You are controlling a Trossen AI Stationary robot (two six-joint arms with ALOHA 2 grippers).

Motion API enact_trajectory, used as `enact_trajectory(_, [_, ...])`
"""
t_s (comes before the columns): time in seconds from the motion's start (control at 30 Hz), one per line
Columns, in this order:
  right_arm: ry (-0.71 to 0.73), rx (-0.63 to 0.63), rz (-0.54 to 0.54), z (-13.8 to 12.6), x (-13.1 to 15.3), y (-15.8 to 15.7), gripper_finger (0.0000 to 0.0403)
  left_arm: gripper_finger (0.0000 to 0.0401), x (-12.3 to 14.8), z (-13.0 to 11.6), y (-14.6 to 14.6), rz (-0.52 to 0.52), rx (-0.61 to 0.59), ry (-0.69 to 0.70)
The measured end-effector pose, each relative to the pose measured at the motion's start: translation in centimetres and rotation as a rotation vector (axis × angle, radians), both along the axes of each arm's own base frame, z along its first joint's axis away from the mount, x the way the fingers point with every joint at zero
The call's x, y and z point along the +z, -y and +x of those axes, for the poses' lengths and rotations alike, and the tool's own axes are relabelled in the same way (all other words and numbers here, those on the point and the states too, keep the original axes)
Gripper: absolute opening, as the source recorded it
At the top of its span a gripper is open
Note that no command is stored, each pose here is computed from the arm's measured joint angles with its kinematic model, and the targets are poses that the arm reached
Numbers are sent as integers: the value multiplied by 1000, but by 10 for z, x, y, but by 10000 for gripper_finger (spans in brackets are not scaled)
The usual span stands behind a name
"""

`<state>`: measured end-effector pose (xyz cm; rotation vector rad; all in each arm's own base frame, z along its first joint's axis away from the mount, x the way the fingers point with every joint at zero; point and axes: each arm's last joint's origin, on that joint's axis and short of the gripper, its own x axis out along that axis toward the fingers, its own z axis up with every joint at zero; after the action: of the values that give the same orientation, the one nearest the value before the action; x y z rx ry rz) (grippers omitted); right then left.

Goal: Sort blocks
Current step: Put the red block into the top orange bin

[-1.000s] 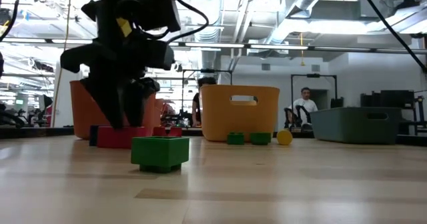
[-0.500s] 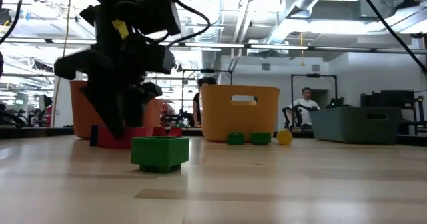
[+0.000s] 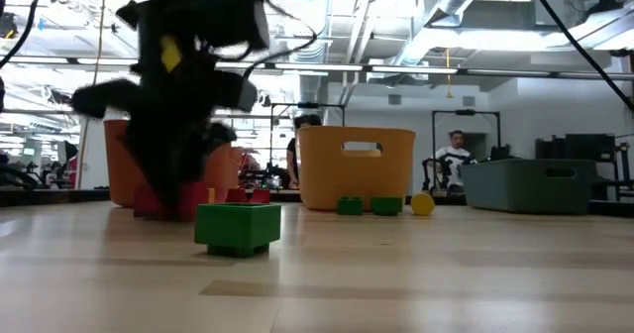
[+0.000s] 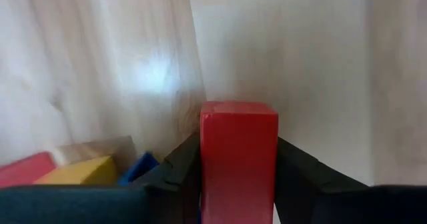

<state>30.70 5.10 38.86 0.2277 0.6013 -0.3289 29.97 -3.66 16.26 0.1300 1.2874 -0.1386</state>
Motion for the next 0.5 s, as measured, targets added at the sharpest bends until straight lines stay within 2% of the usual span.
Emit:
enact_trajectory(0.17, [-1,-8,-4,1,0,3,274,128,53,11,-9,21,45,157])
enact_trajectory(0.23, [-2,-8,-7,1,0,4,274,128,76,11,-18,56,116,238])
enact_trajectory(0.37, [-3,-7,-8,1,0,4,274,128,105,-11,-58,104,399,297])
enact_trajectory(0.43, [-3,-6,-8,1,0,4,274,128,112,-27,-77,96,551,323])
enact_trajectory(0.5, [-3,-4,-8,1,0,3,274,128,125,-40,-91,73,661,421])
